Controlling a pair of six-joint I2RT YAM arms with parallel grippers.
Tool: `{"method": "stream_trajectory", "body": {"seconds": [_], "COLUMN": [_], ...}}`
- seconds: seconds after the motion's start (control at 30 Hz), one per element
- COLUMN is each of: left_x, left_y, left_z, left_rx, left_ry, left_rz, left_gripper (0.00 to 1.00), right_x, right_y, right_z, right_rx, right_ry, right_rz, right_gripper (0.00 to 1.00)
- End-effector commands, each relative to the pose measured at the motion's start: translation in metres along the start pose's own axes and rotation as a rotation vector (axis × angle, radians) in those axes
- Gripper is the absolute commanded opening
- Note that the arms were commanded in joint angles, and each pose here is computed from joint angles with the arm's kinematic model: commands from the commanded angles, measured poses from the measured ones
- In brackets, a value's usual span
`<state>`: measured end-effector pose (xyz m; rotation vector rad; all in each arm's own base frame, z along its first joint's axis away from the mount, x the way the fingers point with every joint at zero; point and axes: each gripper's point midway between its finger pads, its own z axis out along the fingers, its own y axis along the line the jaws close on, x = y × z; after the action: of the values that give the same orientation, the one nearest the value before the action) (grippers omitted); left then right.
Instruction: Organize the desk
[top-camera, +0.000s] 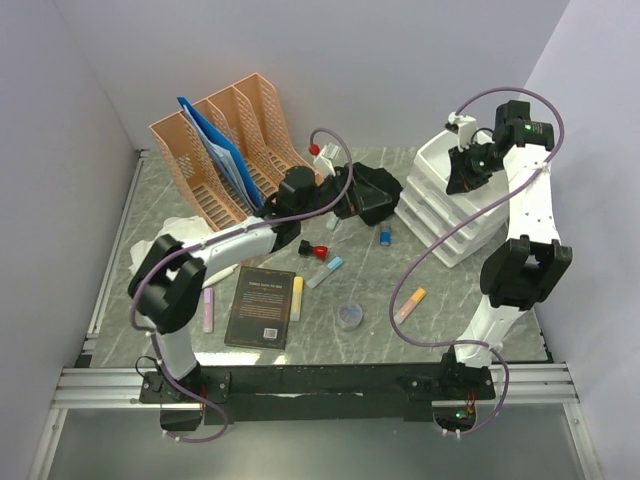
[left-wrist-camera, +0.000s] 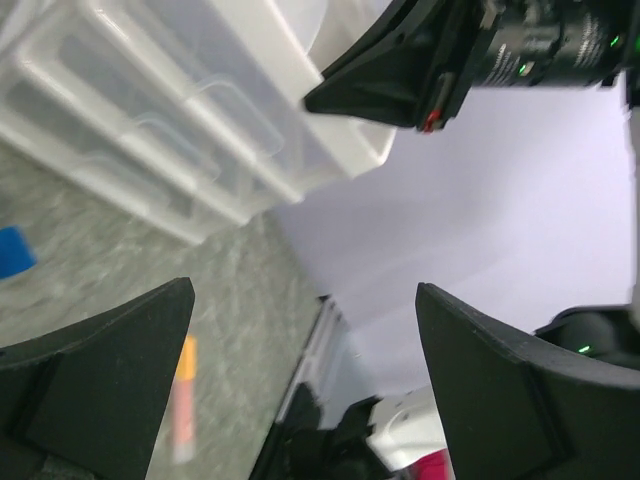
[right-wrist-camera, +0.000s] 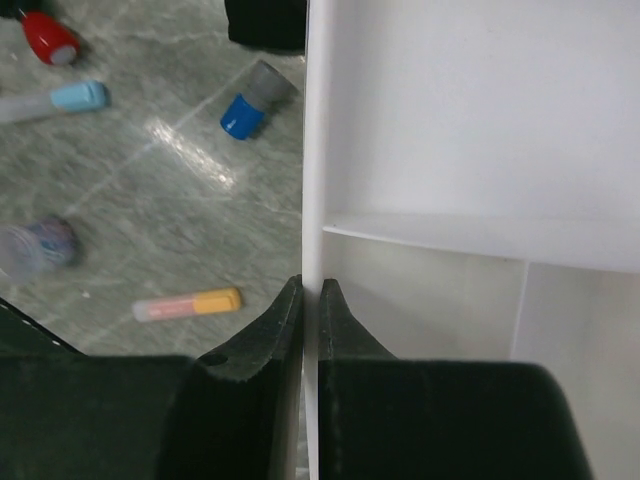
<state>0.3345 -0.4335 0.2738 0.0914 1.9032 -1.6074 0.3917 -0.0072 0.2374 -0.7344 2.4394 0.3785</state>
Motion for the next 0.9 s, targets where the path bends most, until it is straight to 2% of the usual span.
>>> {"method": "stream_trajectory", "body": {"seconds": [0.0, 0.17, 0.6, 0.87], "left_x": [-0.014, -0.013, -0.015, -0.008], "left_y": [-0.034, -0.016, -0.035, -0.029], "left_z": [0.020, 0.047, 0.101, 0.121], "left_rx": [0.179, 0.185, 0.293, 0.238], "left_ry": [-0.025, -0.010, -0.051, -0.100], "left_rz": [-0.102, -0.165, -0.286, -0.335], "left_gripper": [0.99, 0.99, 0.99, 0.99], "right_x": [-0.044, -0.053, -0.060, -0.064], "right_y": [0.017, 0.020, 0.033, 0.036], "right_z": [-0.023, -0.029, -0.043, -0.054], "right_rx": [-0.040, -0.030, -0.088, -0.122], "right_ry": [-0.177, -0.215, -0.278, -0.319], "right_rz": [0.102, 0.129, 0.178, 0.195], "right_gripper": [0.00, 0.00, 0.00, 0.00]}}
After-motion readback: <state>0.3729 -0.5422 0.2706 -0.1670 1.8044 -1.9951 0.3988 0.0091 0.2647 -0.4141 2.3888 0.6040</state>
